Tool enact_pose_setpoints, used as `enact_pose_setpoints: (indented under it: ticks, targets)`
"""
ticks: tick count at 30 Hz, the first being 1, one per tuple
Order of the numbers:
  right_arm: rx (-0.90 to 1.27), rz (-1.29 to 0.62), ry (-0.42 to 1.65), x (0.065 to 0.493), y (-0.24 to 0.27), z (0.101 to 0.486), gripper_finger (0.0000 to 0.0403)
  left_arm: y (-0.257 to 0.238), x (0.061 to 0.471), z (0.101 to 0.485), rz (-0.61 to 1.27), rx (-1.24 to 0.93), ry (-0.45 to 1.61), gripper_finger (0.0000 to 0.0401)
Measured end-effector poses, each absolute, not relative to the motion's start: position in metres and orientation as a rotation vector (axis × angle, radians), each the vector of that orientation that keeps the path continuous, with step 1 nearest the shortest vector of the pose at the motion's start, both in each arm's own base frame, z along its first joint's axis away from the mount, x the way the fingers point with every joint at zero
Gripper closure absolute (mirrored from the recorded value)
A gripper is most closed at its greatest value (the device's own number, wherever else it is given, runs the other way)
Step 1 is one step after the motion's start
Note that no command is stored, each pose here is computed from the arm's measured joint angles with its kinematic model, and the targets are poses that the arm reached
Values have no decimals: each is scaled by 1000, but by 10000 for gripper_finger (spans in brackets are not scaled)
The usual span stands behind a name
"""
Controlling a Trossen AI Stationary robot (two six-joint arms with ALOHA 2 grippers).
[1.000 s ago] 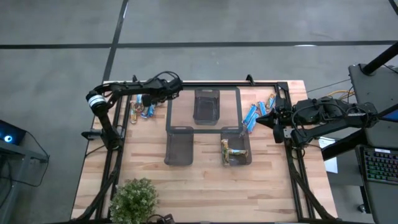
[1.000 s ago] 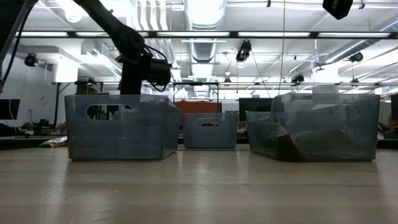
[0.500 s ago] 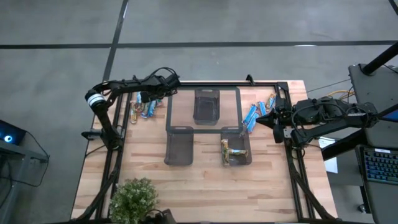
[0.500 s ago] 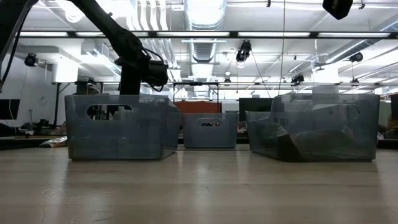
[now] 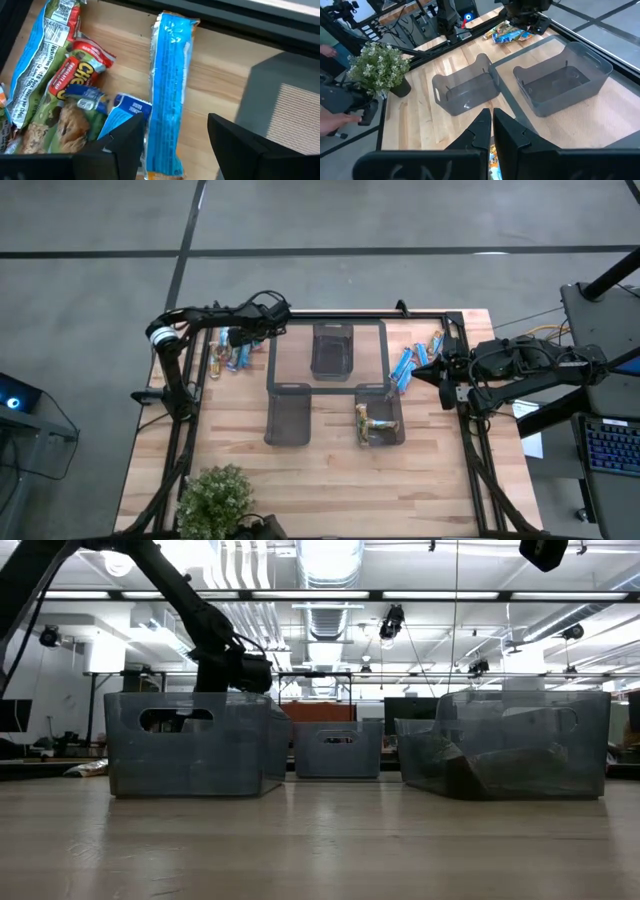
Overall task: Pick and place Granola Bars by type
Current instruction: Put the orange granola bar into the bottom right black bin
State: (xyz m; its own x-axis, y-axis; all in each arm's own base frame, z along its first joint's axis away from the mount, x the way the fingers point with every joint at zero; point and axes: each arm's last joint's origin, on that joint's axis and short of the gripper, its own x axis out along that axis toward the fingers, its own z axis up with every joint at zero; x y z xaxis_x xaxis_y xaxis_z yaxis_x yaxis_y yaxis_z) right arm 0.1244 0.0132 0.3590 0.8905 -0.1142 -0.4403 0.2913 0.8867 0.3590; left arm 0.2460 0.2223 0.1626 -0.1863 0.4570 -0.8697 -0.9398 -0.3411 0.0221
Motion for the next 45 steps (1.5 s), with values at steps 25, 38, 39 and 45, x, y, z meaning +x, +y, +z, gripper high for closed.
enact_pose_setpoints:
  ticks: [25, 38, 39, 45]
  targets:
    - [428, -219, 424, 124, 13, 359, 390, 223, 248, 154, 1711, -990, 772, 334]
    - [428, -219, 423, 124, 13, 359, 390, 223, 248, 155, 1708, -991, 768, 354]
    - [428, -219, 423, 124, 13, 359, 390, 223, 247, 155, 1705, -991, 771, 355]
    - [426, -218, 424, 124, 13, 359, 390, 221, 247, 162, 1692, -989, 766, 355]
